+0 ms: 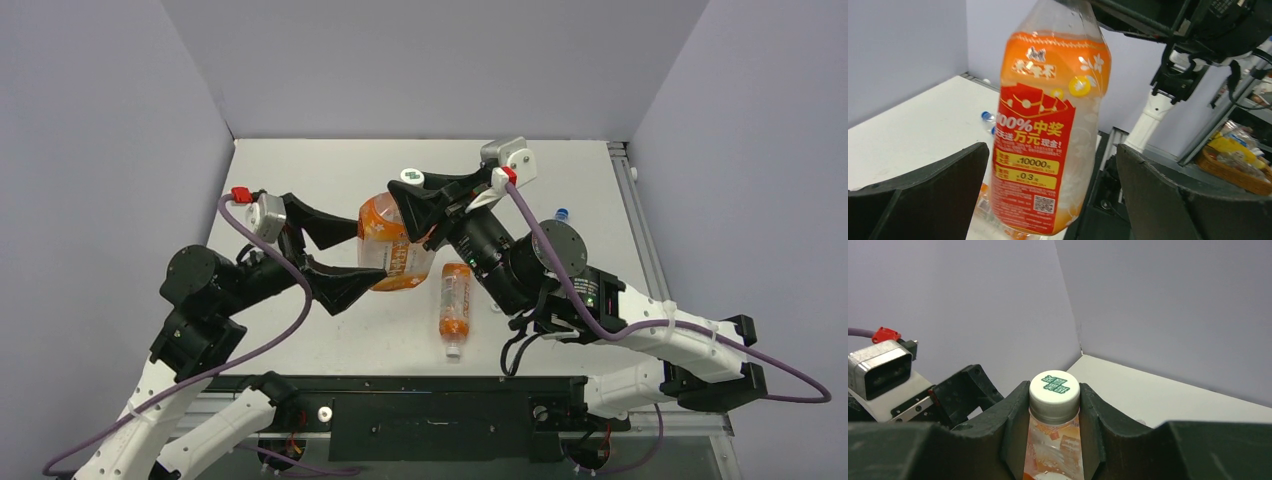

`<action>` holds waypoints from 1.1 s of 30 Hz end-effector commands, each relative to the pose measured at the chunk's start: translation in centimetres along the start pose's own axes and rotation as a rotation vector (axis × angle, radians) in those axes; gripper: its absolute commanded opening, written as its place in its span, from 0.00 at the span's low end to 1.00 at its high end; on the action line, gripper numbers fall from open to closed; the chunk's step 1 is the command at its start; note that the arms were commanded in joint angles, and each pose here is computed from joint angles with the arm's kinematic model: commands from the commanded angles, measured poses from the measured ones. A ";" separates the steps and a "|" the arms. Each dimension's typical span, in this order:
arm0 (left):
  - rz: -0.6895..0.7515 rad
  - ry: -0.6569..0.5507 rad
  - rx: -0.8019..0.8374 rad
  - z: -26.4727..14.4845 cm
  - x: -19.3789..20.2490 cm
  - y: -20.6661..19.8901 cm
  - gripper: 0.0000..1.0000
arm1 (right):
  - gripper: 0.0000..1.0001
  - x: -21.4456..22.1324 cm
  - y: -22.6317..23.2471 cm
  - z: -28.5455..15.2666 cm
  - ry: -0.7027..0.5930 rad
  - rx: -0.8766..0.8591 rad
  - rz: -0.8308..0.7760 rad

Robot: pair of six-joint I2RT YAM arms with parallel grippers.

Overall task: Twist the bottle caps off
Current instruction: Pick up the plastic bottle at the center of the board.

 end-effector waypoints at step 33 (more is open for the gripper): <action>0.192 -0.033 0.082 2.2 -0.6 1.0 0.26 | 0.82 -2.0 1.5 0.3 -0.022 -0.001 0.129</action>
Point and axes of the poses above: each gripper's point midway between its finger pads, its own z axis out along the fingers, its own y axis along the line the jaws close on, x = y × z, the point moved 6 cm from there along -z, back along the fingers, and after that the axes turned 15 degrees about z, right-handed, at the moved point
